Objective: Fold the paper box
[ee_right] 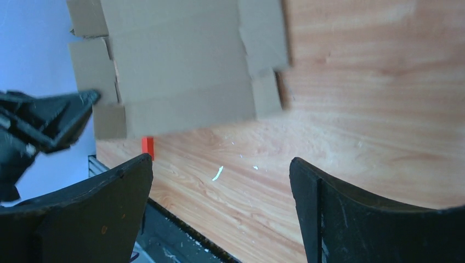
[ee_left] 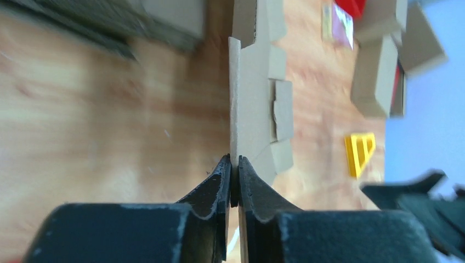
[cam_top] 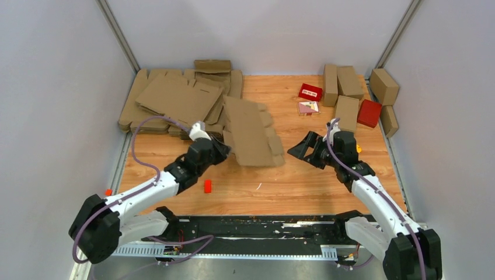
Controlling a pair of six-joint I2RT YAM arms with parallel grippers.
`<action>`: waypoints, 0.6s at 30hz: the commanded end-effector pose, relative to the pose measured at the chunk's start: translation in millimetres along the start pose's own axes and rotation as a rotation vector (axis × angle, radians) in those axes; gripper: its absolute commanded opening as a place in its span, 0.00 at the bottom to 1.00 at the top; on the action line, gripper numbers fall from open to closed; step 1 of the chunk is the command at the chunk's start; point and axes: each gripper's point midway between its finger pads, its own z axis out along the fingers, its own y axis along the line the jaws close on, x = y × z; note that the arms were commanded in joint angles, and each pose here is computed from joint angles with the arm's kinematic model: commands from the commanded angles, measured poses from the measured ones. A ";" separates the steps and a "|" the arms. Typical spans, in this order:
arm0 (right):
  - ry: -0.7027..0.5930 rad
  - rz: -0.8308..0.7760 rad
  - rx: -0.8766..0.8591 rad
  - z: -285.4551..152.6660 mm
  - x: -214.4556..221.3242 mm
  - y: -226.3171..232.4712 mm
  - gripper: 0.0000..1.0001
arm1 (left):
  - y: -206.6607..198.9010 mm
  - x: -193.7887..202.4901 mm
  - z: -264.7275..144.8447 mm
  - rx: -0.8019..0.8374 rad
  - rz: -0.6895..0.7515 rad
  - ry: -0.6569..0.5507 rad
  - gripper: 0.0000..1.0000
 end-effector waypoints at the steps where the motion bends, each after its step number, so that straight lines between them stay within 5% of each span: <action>1: 0.051 0.176 -0.018 10.8 16.0 -1.7 0.95 | -41.7 36.1 -14.5 0.088 -0.119 -0.037 0.19; 3: 0.076 0.224 0.037 14.7 25.8 -14.9 0.95 | -49.8 59.1 -20.2 0.082 -0.080 -0.033 0.29; 6: 0.090 0.273 0.113 16.4 36.5 -32.3 0.96 | -61.6 81.3 -27.5 0.068 0.018 -0.016 0.61; 10: 0.057 0.255 0.175 10.5 37.5 -45.2 0.96 | -57.2 79.0 -27.1 0.013 0.180 -0.005 0.91; 18: -0.018 0.112 0.306 -17.7 24.7 -61.6 0.96 | -61.7 59.4 -8.2 0.167 0.469 0.168 0.95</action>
